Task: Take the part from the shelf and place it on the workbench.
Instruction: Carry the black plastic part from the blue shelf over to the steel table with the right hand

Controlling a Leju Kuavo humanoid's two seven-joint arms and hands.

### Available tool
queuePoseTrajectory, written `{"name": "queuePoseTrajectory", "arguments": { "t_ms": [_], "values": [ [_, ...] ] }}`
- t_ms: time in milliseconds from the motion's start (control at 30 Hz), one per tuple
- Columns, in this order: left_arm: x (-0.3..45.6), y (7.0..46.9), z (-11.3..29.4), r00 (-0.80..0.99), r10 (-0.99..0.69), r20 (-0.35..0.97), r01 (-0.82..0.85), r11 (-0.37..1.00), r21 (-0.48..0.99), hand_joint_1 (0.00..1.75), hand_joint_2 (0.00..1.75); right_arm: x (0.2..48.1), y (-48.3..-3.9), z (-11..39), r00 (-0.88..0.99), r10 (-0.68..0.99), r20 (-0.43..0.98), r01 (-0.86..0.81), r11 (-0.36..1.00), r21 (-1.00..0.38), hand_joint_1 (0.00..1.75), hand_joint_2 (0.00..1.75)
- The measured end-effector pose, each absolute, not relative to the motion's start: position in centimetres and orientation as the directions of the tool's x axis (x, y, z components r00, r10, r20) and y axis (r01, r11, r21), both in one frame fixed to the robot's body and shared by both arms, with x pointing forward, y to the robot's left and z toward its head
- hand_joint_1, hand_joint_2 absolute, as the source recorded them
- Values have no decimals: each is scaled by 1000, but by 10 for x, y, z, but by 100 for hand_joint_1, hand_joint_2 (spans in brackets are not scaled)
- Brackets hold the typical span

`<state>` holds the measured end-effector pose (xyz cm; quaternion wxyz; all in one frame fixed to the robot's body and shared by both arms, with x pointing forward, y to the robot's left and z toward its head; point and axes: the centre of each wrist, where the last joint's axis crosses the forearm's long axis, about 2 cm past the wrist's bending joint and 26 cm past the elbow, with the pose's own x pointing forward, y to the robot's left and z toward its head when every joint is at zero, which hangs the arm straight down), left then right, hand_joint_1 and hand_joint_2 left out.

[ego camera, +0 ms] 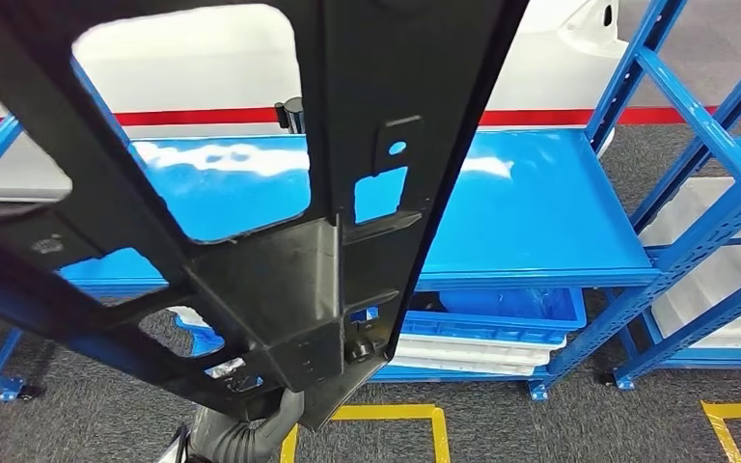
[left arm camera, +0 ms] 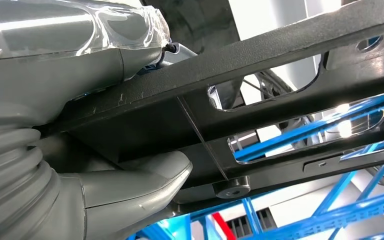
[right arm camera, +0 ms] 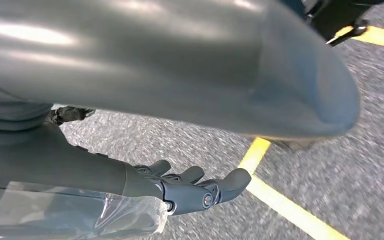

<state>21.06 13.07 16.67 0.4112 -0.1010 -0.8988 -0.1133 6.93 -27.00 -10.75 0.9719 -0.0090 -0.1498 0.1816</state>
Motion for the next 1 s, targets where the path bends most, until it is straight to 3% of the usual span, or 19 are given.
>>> {"name": "queuePoseTrajectory", "arguments": {
  "t_ms": [1000],
  "values": [
    [210,128,169,-644,108,757,292,950,113,175,175,70,-269,-107,888,357,290,-352,933,-71,0,0]
  ]
}}
